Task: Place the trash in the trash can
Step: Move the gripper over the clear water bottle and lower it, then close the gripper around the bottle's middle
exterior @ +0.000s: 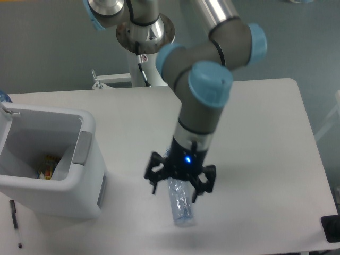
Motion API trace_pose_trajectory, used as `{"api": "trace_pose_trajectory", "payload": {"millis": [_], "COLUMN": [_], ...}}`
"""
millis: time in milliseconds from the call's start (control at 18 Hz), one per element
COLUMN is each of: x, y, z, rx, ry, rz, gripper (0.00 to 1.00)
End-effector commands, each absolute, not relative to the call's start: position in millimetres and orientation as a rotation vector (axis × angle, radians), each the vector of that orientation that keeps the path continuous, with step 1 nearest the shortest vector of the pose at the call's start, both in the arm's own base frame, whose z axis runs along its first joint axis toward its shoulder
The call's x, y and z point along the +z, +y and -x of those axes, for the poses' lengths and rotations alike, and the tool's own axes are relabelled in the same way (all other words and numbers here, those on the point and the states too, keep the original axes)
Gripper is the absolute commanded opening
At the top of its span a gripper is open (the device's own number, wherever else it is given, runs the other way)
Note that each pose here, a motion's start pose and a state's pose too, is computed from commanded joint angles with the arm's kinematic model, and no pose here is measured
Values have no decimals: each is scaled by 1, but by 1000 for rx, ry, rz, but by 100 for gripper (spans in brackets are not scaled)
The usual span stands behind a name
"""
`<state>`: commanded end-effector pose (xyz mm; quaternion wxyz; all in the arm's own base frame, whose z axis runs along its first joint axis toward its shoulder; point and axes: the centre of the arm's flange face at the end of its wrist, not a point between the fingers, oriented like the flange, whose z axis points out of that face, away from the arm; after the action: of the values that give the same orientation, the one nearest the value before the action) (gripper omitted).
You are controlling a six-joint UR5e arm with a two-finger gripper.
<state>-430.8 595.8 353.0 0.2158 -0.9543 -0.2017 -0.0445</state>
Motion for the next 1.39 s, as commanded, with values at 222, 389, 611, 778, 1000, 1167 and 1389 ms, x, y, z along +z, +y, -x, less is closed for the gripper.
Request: {"api": "trace_pose_trajectory", "payload": {"millis": [222,389,611,778,1000,1167,1389], "x": [336,312,281,262,242,226,218], "y": [605,601,597,602,608,616,623], "z": [441,451,451,448,438,430,413], "rx": [-105,-106,-92,-69,-57,-61,-70], "ry": [-565,-520,-555,-564,-556,-533,-507], "rz": [2634,2674,2785,2887,2967,2997,3049], "gripper": [100,100,100,100,100,100,100]}}
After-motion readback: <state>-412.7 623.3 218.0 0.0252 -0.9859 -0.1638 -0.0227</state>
